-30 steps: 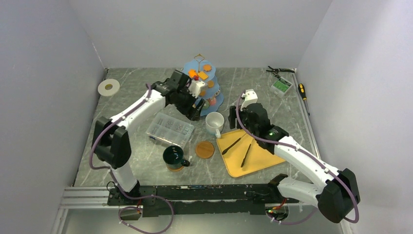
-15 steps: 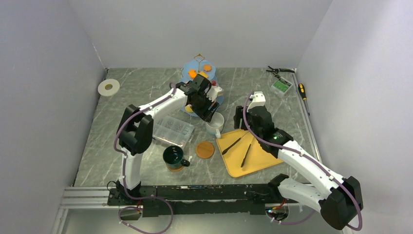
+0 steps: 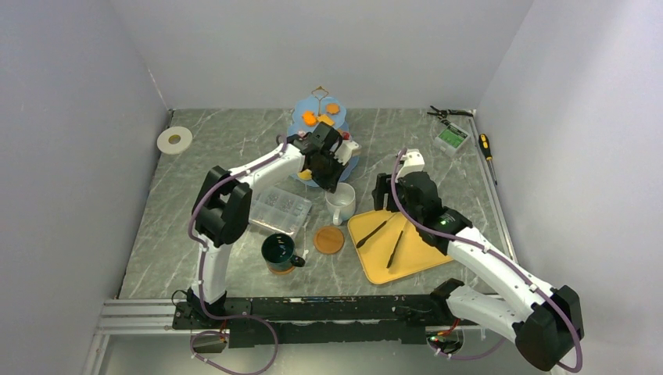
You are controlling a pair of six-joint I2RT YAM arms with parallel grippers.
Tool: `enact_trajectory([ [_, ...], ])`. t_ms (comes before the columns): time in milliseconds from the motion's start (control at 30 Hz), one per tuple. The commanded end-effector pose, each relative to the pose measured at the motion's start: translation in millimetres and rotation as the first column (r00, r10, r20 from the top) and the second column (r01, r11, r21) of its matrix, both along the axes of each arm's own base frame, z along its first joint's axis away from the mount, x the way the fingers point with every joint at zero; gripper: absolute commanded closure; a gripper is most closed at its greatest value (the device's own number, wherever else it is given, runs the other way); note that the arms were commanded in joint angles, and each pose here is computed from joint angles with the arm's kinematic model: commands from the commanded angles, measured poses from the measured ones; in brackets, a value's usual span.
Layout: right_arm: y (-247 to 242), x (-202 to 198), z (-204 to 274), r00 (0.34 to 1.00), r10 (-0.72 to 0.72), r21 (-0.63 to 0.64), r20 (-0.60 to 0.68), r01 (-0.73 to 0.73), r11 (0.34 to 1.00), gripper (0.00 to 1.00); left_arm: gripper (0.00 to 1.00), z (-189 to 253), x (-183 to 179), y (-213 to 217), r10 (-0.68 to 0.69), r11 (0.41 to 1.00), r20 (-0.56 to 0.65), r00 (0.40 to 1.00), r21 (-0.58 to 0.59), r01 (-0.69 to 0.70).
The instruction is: Serve the afternoon tea
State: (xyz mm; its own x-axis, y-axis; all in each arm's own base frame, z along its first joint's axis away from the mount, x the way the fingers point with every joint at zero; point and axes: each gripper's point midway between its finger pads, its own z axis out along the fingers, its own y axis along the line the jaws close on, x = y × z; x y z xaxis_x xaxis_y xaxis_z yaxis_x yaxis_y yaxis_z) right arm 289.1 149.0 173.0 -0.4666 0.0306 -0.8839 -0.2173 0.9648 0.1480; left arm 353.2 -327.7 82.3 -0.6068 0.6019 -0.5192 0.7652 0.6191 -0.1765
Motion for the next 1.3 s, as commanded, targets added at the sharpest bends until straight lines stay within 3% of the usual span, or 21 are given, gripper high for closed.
enact_trajectory([
  [0,15,-3,11,0.996,0.094,0.025,0.012,-0.094,0.995,0.25,0.97,26,3,-7,0.024,0.998,0.048,0.999,-0.061,-0.021],
  [367,51,-20,30,0.985,0.174,0.035,0.007,-0.174,0.984,0.17,0.97,81,-6,13,0.194,0.979,0.042,0.98,-0.069,-0.191],
  [667,116,-50,35,0.973,0.228,-0.018,-0.013,-0.229,0.973,0.17,0.97,134,-22,29,0.277,0.954,0.031,0.96,-0.123,-0.272],
  [1067,149,-32,23,0.995,0.1,-0.186,0.011,-0.097,0.978,0.41,0.97,151,-46,49,0.292,0.948,0.031,0.956,-0.141,-0.285],
  [1267,160,-23,26,0.996,0.083,-0.23,0.01,-0.079,0.97,0.63,0.97,155,-50,51,0.282,0.95,0.033,0.959,-0.153,-0.274],
])
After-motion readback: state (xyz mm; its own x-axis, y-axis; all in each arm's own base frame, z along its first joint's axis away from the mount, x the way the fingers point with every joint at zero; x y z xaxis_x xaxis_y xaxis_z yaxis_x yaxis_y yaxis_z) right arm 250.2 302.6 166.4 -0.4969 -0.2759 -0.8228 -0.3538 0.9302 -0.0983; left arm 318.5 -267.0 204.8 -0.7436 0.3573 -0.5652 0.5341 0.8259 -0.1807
